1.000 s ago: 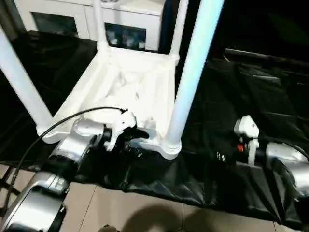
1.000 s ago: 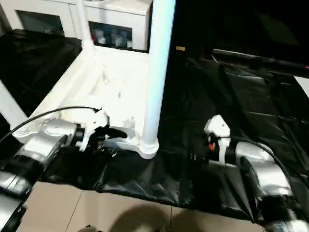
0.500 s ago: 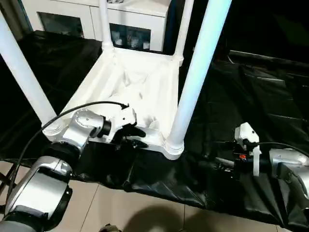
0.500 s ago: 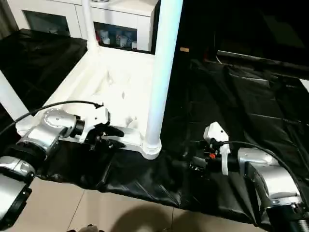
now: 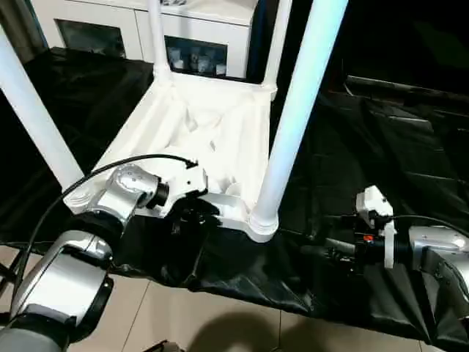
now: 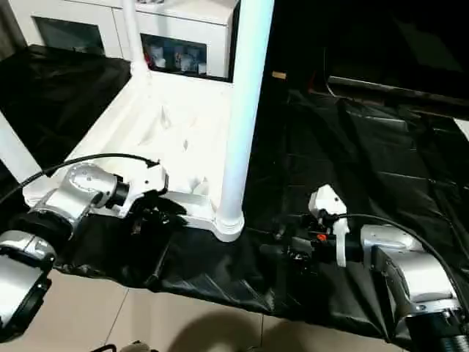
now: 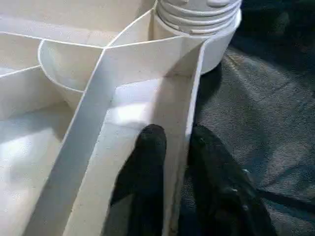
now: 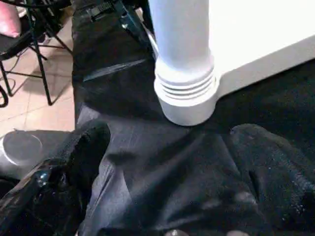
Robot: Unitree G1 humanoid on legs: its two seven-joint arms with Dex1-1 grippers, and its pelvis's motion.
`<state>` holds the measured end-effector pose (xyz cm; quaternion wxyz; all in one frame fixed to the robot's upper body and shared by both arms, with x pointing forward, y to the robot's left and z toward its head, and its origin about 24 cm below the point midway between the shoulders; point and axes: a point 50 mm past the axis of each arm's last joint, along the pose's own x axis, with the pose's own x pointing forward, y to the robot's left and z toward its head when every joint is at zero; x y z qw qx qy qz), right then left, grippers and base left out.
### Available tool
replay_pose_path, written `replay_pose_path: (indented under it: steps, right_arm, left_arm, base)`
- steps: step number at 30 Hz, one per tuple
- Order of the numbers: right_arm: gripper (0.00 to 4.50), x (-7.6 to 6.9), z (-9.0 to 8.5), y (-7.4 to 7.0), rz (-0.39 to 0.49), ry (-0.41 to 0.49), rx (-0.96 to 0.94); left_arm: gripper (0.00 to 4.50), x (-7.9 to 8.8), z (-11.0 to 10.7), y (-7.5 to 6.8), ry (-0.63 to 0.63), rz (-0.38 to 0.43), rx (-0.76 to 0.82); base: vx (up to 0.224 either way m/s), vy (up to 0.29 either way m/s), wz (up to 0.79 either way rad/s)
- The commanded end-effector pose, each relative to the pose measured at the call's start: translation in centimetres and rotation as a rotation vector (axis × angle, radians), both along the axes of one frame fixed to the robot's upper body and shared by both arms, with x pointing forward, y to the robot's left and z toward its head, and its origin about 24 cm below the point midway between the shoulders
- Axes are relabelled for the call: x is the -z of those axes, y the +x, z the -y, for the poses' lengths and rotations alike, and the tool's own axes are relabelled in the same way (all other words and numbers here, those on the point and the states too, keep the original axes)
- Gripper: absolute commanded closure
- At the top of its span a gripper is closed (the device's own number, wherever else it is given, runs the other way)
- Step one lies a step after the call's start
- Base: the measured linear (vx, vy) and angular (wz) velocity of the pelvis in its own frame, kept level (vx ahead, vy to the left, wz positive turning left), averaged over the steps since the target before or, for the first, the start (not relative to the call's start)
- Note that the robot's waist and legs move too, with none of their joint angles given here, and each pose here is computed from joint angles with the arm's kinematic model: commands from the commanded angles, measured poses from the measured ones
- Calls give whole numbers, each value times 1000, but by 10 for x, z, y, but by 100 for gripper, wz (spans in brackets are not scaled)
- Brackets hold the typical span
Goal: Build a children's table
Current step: Rotate leg to tighten
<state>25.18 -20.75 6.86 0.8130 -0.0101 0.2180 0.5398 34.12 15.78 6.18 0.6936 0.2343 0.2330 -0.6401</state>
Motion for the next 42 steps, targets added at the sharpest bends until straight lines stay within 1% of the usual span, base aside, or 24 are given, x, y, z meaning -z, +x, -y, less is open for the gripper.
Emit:
replay_pose_path:
  steps: [1,3,6,7,9,10,13,14,15,16,17,20,22,25,27,29,30,32,35,37,38,42]
  right_arm:
    - [0,-2,-1,0,7,-7,-7]
    - [0,-2,-3,0,10,-6,-11]
    - [0,-1,-9,3,42,-8,-17]
    - [0,-1,-14,8,81,-11,-5]
    - [0,0,-16,10,101,-13,4]
    - [0,2,-24,19,143,-32,41]
    - [0,3,-25,21,151,-37,50]
    - [0,4,-30,24,172,-42,62]
    - [0,4,-30,24,172,-42,62]
    - [0,4,-34,27,190,-45,69]
    - [0,7,-42,34,222,-90,68]
    - [0,9,-44,36,227,-108,64]
    - [28,10,-44,37,226,-109,63]
    - [40,11,-49,43,241,-100,62]
    - [66,12,-50,44,242,-103,54]
    - [78,13,-51,45,246,-110,51]
    - [95,14,-52,46,249,-116,51]
    - [95,16,-52,47,255,-125,53]
    - [132,18,-52,48,257,-133,48]
    - [146,19,-54,50,264,-134,48]
    - [146,19,-54,51,266,-136,50]
    - [182,23,-57,51,265,-141,48]
  left_arm:
    - [391,-2,3,1,-11,-21,6]
    - [416,-3,4,1,-33,-33,1]
    - [434,-5,6,1,-92,-75,-8]
    - [443,-5,10,0,-139,-101,-13]
    - [450,-4,13,-1,-160,-111,-15]
    - [450,3,22,-5,-190,-115,-25]
    - [450,5,24,-6,-195,-114,-27]
    - [450,10,28,-8,-187,-105,-28]
    - [450,10,28,-8,-187,-105,-28]
    - [450,15,31,-11,-176,-100,-36]
    - [450,27,37,-16,-147,-76,-51]
    - [450,32,39,-19,-127,-67,-57]
    - [450,33,39,-19,-120,-65,-59]
    - [450,36,34,-22,-51,-34,-57]
    - [450,35,34,-21,-53,-27,-64]
    - [450,34,33,-21,-52,-23,-66]
    - [450,34,32,-21,-51,-19,-67]
    - [450,33,32,-21,-51,-11,-72]
    - [450,32,31,-20,-53,-3,-77]
    - [450,32,30,-20,-53,9,-88]
    - [450,31,30,-19,-52,13,-92]
    - [450,30,29,-18,-50,21,-107]
  base:
    - [0,0,0]
    - [0,0,0]
    - [0,0,0]
    - [0,0,0]
    - [0,0,0]
    - [0,0,0]
    - [0,0,0]
    - [0,0,0]
    - [0,0,0]
    - [0,0,0]
    - [0,0,0]
    - [0,0,0]
    - [0,0,0]
    - [0,0,0]
    - [0,0,0]
    - [0,0,0]
    - [0,0,0]
    - [0,0,0]
    - [0,0,0]
    - [0,0,0]
    - [0,0,0]
    - [0,0,0]
